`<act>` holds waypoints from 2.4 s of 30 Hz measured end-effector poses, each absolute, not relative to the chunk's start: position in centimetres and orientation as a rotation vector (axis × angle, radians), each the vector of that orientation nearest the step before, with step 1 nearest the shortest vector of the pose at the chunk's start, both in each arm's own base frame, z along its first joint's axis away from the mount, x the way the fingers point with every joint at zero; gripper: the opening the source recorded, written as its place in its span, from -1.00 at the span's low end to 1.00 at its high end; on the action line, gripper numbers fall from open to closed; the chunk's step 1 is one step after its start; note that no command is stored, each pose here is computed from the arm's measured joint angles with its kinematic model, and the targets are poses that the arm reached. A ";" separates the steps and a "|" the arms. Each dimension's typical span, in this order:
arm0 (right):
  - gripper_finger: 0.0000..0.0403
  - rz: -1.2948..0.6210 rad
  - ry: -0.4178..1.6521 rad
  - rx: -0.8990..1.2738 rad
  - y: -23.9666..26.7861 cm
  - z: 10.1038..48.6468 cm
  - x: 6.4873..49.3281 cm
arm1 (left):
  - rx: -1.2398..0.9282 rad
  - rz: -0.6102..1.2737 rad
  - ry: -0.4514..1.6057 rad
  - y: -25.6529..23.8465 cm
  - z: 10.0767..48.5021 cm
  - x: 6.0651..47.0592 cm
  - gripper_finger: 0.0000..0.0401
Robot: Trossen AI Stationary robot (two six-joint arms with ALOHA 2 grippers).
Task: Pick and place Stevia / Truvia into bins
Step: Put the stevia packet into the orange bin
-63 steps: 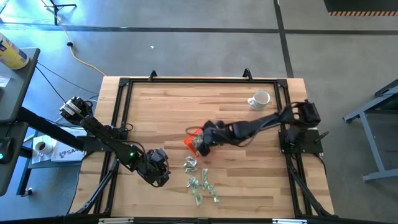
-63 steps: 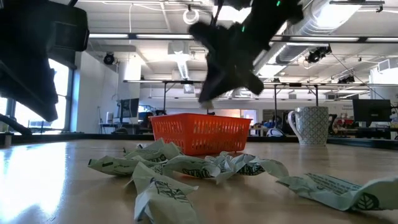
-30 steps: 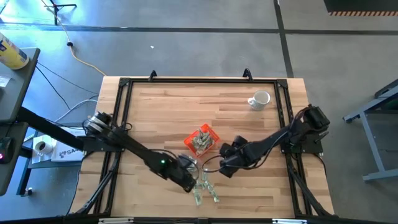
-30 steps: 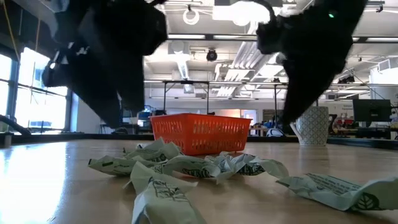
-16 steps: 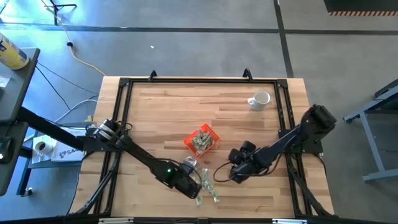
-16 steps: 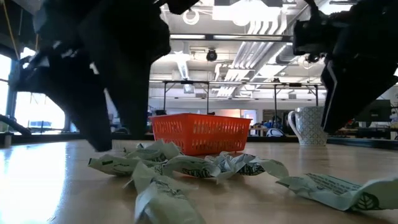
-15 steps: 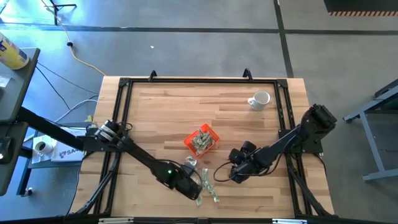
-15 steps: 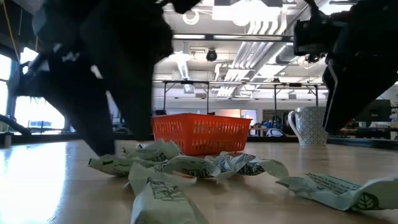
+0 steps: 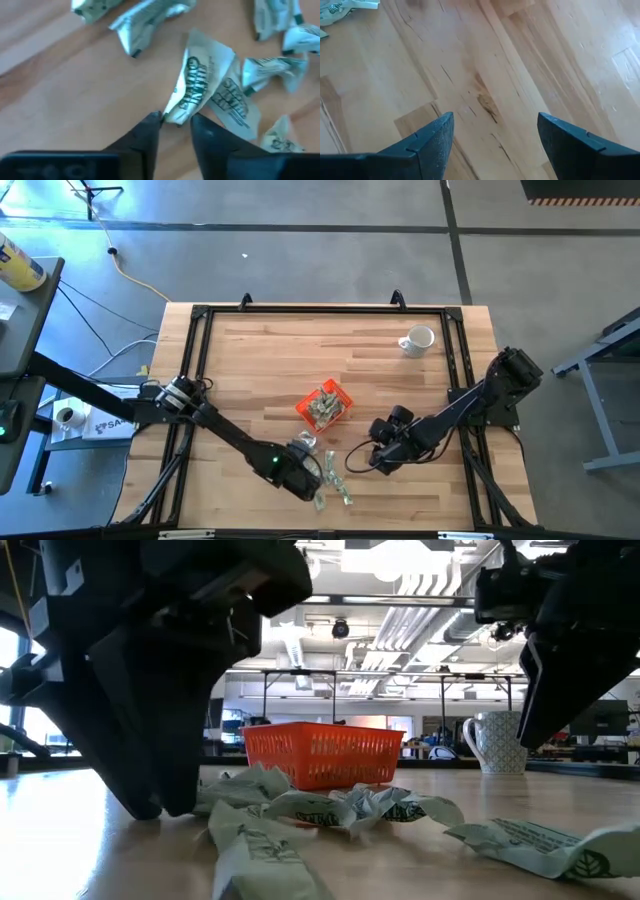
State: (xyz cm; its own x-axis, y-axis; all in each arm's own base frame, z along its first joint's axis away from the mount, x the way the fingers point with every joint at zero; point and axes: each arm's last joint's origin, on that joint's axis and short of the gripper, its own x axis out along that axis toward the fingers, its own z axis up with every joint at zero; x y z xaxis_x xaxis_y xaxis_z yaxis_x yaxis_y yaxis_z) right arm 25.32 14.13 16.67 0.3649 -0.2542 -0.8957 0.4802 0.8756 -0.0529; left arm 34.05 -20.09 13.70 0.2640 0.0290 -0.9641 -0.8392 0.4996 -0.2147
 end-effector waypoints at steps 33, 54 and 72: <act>0.32 -0.497 1.047 0.227 12.4 20.5 23.4 | -0.990 0.753 1.242 -14.6 16.8 37.4 0.58; 0.32 -0.533 1.032 0.159 11.9 21.1 22.8 | -0.912 0.791 1.275 -14.3 15.0 36.1 -0.62; 0.32 -0.519 1.018 0.132 11.8 21.6 22.5 | -1.036 0.653 1.102 -19.5 21.8 32.1 -0.89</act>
